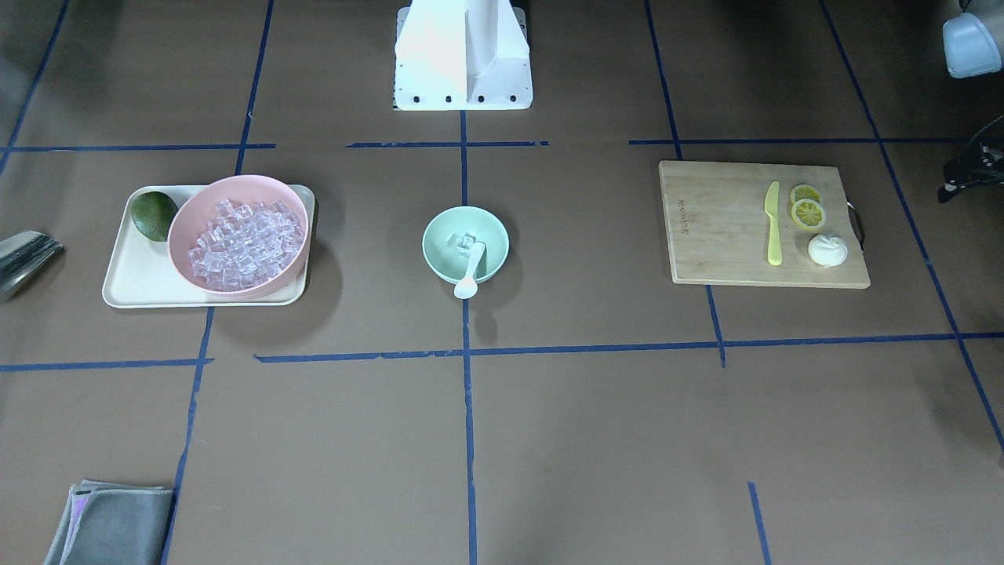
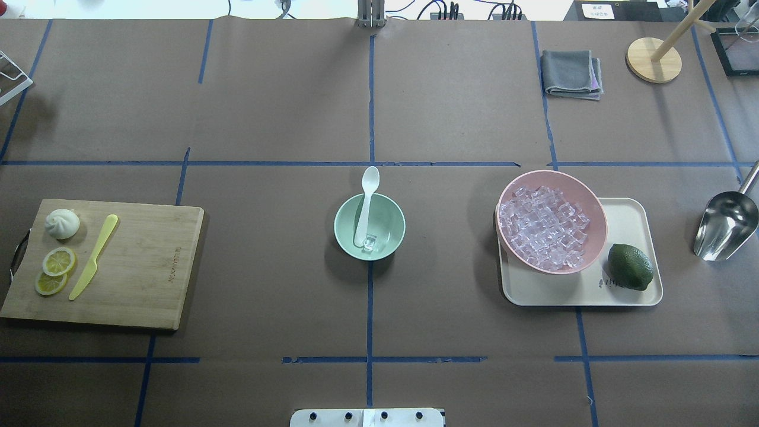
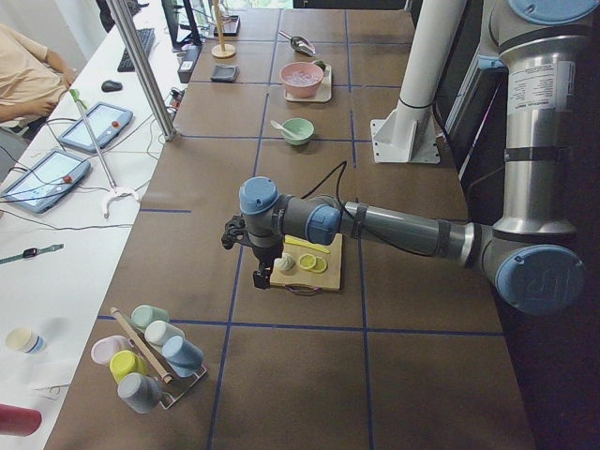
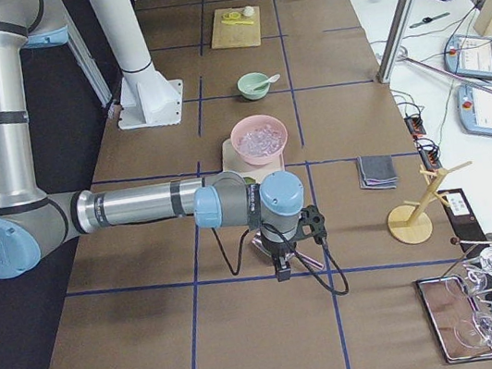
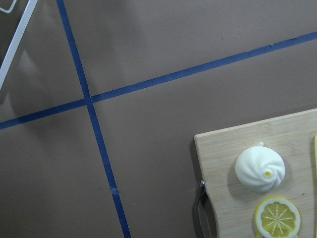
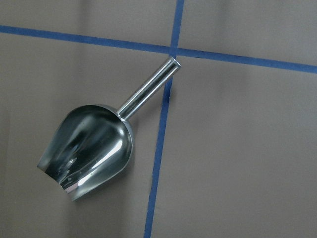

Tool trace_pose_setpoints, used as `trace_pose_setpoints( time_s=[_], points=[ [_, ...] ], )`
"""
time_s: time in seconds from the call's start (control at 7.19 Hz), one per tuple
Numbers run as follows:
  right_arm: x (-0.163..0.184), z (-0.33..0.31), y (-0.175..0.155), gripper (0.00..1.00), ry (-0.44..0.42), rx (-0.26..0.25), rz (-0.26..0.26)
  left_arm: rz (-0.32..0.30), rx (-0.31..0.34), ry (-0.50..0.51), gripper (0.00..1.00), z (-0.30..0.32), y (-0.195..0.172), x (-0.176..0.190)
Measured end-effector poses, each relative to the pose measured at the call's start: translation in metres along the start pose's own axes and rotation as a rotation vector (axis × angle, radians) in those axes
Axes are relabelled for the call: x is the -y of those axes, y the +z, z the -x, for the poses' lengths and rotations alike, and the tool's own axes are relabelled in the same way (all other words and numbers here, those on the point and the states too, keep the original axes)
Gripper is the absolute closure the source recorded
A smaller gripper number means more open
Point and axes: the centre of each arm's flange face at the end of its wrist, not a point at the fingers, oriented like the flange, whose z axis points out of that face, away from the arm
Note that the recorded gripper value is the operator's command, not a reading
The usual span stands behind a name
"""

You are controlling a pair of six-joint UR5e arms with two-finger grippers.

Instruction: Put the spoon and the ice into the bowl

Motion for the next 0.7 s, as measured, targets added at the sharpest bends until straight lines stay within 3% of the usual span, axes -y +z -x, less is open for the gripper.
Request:
trace_pose_setpoints(
  time_s=[0.42, 0.7],
  points=[
    [-0.003, -0.002, 0.000, 0.00, -0.001, -0.004, -0.004, 0.036, -0.011, -0.095, 0.00, 0.031, 0.000, -0.025],
    [-0.001, -0.001, -0.001, 0.00, -0.002, -0.003, -0.006, 0.059, -0.020, -0.027, 0.00, 0.048, 0.009, -0.036]
  ],
)
